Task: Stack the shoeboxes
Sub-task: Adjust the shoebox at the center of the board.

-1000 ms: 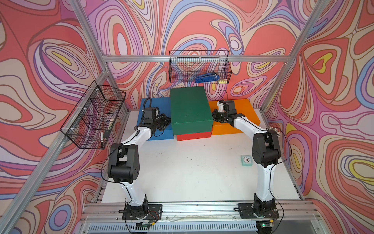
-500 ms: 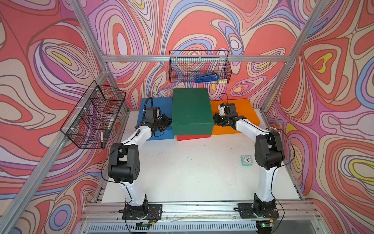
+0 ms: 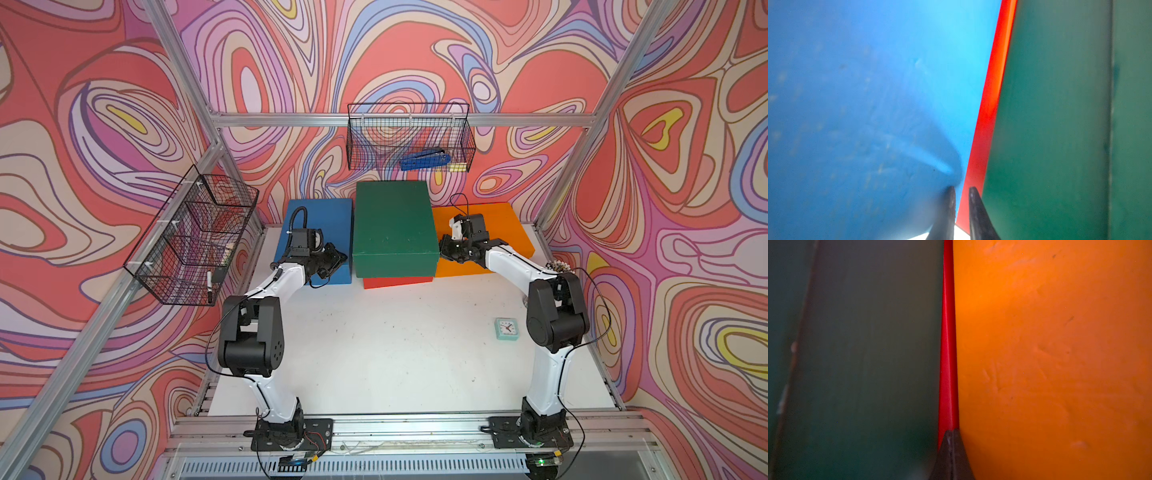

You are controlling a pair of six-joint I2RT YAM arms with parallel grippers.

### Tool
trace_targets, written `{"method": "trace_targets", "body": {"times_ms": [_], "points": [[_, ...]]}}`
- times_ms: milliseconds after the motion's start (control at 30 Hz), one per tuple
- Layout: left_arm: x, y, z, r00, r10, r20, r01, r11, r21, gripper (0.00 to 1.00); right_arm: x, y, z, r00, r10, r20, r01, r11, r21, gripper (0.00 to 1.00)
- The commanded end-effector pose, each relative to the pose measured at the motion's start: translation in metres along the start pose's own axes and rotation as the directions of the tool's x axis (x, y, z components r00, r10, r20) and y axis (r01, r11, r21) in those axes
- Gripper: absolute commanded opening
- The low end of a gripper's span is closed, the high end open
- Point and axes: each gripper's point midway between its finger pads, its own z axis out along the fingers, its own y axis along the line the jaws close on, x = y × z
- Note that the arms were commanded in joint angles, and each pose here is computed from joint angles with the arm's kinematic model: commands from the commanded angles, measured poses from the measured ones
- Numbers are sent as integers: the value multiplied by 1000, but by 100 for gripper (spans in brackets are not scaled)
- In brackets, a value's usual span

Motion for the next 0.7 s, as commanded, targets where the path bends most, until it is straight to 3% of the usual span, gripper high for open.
{"method": "trace_targets", "body": {"times_ms": [0, 133, 400, 667], "points": [[0, 59, 9, 996, -95, -3, 93, 985, -146, 16, -4, -8, -4, 1000, 1, 1, -1, 999, 38, 0], [-9, 74, 3, 993, -112, 26, 115, 977, -180, 16, -5, -6, -5, 1000, 2, -7, -2, 999, 32, 0], [-9, 53, -8, 992, -125, 19, 127, 982, -137, 17, 8, -21, -14, 1000, 11, -24, -9, 995, 103, 0], [28, 16, -32, 1000, -29, 10, 31, 986, -161, 18, 17, -18, -24, 999, 26, -40, -23, 995, 92, 0]]}}
